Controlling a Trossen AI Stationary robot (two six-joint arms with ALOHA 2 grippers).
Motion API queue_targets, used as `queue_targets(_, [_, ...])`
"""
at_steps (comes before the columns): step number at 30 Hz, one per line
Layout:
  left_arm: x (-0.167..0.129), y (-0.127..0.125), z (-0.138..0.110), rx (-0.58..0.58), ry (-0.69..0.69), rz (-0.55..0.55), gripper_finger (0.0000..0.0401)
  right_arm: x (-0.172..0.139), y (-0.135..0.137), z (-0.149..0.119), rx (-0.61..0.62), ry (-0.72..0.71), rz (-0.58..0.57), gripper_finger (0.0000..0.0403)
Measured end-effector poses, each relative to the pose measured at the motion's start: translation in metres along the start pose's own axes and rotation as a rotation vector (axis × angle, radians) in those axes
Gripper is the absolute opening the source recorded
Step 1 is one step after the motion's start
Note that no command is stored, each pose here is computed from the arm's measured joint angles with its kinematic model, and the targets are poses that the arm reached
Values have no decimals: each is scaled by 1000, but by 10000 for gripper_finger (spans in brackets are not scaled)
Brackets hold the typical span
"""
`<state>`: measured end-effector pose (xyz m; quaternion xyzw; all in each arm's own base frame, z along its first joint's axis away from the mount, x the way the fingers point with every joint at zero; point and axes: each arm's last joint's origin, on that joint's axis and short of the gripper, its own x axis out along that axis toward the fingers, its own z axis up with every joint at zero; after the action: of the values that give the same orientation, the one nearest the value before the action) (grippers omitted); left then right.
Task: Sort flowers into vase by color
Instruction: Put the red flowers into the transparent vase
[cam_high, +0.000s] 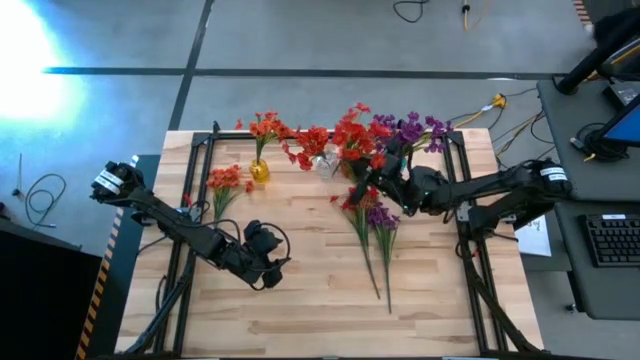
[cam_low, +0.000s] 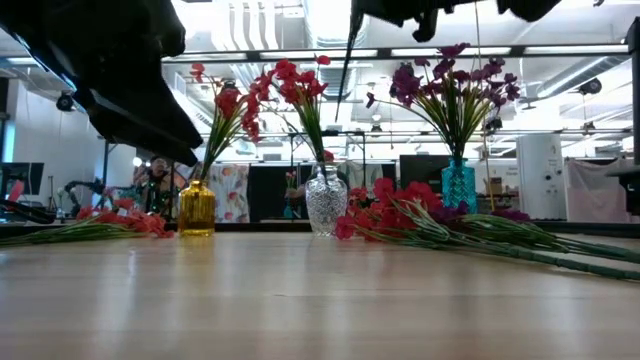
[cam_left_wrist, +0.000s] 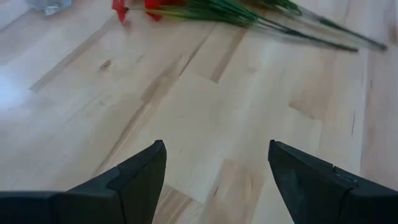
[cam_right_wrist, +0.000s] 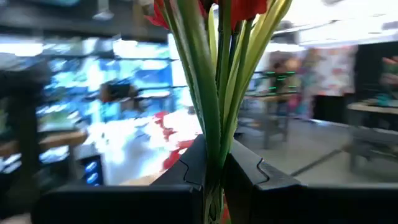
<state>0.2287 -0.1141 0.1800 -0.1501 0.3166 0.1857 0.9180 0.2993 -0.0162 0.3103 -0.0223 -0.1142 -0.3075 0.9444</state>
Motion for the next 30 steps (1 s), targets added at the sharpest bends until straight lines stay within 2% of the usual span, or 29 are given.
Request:
queue_targets(4, [0,0,0,-30,-7,5,269,8,-1,-11,-8,-27,-124,27])
queue_targets(7, [0,0,0,-40,-8,6,269,12,0,-17,-26,-20,-174,27])
queue_targets(14, [0,1,0,-36,-18,19,269,22,-3,-20,-53,-17,-203,27])
queue_targets(23, [0,1,0,-34,-17,20,269,31,-16,-22,30,-37,-204,27])
queue_targets(30, [0,1,0,-33,-16,21,269,47,-21,-33,-2,-19,-221,27])
